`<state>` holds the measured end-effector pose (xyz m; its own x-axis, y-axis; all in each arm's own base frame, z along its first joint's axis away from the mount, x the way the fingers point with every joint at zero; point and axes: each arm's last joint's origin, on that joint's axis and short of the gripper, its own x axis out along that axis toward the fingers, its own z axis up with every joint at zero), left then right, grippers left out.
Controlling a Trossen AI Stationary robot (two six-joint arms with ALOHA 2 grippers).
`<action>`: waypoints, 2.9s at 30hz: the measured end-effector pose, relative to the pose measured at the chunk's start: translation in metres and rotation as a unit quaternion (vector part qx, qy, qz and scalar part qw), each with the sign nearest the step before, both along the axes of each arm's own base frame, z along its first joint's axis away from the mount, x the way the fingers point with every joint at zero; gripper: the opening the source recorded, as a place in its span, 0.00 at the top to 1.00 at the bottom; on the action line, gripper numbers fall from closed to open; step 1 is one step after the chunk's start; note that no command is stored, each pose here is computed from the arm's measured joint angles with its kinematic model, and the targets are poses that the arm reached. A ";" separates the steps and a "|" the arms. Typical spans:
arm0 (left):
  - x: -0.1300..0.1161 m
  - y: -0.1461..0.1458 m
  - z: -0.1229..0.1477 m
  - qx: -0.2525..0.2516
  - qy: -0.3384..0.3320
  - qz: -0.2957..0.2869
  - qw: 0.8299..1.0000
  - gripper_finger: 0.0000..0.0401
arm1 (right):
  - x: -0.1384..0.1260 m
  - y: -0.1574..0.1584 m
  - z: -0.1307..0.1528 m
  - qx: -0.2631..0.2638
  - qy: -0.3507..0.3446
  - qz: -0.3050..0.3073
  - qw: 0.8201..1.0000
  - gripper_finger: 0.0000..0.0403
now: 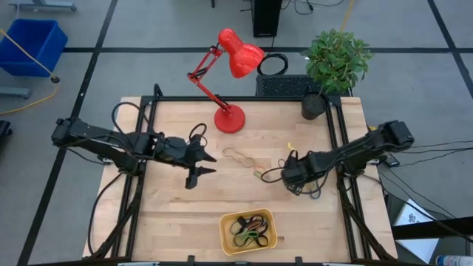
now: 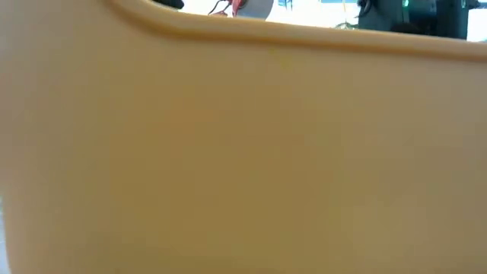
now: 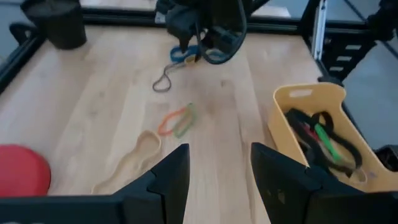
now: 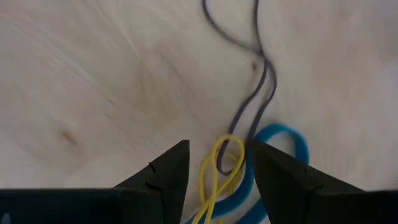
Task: Pick and place rubber bands into bin
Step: Put the yellow rubber band into the yellow bin
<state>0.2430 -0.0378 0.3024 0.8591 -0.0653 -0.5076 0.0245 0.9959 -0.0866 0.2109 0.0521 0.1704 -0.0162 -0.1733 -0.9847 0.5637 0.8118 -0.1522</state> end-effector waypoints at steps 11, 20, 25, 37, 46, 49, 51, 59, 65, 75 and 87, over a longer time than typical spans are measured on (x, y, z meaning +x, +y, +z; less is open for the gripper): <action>0.006 0.000 0.008 -0.025 -0.053 -0.005 0.998 0.56 | 0.005 0.003 -0.018 0.016 0.044 -0.035 0.998 0.59; 0.006 0.000 0.009 -0.027 -0.059 -0.004 0.998 0.56 | 0.006 0.003 -0.019 0.018 0.038 -0.033 0.999 0.69; 0.006 0.000 0.009 -0.035 -0.058 0.000 0.998 0.56 | 0.006 0.003 -0.020 0.020 0.036 -0.025 0.999 0.75; 0.006 0.000 0.009 -0.035 -0.058 0.001 0.998 0.56 | -0.004 0.001 -0.034 0.018 0.041 -0.029 0.999 0.78; 0.006 0.000 0.009 -0.036 -0.057 0.001 0.998 0.56 | -0.004 0.001 -0.035 0.020 0.041 -0.024 0.999 0.93; 0.006 0.000 0.009 -0.036 -0.057 0.001 0.998 0.56 | -0.004 0.001 -0.035 0.019 0.043 -0.024 0.999 0.99; 0.006 0.000 0.009 -0.036 -0.058 0.001 0.998 0.56 | -0.004 0.001 -0.035 0.019 0.044 -0.022 0.999 0.98; 0.006 0.000 0.009 -0.035 -0.058 0.001 0.998 0.56 | -0.008 0.000 -0.028 0.021 0.037 -0.025 0.999 0.99; 0.006 0.000 0.009 -0.035 -0.057 0.001 0.998 0.56 | -0.014 -0.002 -0.011 0.031 0.001 -0.035 0.999 1.00; 0.006 0.000 0.009 -0.035 -0.057 0.001 0.998 0.56 | -0.025 -0.005 0.020 0.056 -0.091 -0.046 0.993 1.00; 0.006 0.001 0.009 -0.028 -0.058 0.005 0.998 0.56 | -0.026 -0.009 0.053 0.051 -0.257 -0.048 0.964 1.00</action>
<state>0.2491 -0.0372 0.3117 0.9127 -0.0827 -0.4003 0.0286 0.9898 -0.1392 0.1847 0.0433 0.2235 0.4682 -0.0968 -0.8783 0.6158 0.7486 0.2458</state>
